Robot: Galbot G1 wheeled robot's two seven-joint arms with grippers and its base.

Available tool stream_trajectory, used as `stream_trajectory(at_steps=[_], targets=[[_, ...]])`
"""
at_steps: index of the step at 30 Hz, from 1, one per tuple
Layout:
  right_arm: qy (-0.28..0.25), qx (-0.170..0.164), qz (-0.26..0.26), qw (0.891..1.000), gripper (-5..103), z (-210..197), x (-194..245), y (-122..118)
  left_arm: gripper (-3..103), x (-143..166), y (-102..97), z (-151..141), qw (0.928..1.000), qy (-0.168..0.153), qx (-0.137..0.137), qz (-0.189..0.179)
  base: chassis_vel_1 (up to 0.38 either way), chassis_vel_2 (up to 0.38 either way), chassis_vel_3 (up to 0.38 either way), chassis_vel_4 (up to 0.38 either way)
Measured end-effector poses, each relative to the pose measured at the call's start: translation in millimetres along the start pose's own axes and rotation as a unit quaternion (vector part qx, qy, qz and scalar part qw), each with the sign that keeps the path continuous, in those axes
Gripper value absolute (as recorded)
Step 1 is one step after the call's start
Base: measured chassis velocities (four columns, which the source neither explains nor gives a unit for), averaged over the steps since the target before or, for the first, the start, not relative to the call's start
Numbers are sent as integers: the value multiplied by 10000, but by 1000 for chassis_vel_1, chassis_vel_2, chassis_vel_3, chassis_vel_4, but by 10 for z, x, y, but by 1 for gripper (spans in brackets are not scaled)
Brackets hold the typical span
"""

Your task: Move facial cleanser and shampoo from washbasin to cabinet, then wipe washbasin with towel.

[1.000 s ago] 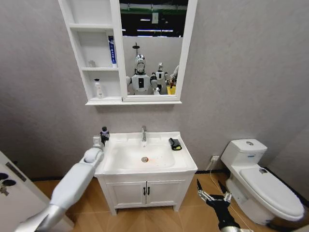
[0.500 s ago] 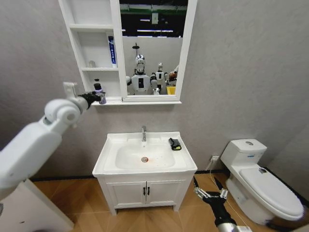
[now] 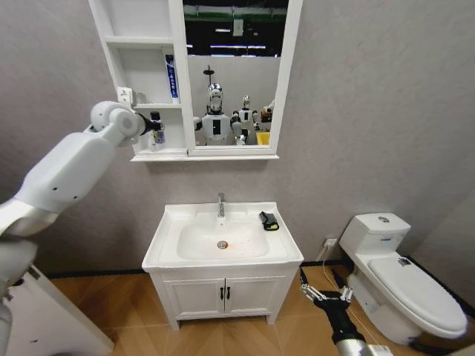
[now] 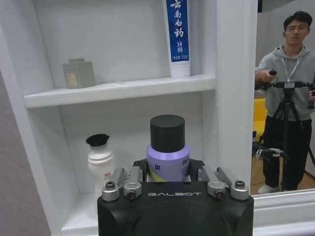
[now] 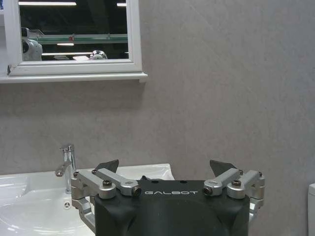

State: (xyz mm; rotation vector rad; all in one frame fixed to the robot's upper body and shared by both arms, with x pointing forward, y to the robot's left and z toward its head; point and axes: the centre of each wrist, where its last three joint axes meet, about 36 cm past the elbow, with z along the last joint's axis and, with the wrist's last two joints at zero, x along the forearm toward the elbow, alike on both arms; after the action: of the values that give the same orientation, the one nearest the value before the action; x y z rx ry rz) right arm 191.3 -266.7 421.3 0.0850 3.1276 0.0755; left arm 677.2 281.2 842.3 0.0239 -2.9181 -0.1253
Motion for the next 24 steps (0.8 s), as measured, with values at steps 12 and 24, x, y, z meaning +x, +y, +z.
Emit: stream_trajectory(at_steps=[12,24], targets=[[11,10,-14,10000,100,-18,-32,-11,43,-838,-43,155,9968,128,-49,-783,0,0,0,0],[56,47,16,10000,100,-17,-30,-28,43,-1012,-229,347,9980,223,112,-576,0,0,0,0]])
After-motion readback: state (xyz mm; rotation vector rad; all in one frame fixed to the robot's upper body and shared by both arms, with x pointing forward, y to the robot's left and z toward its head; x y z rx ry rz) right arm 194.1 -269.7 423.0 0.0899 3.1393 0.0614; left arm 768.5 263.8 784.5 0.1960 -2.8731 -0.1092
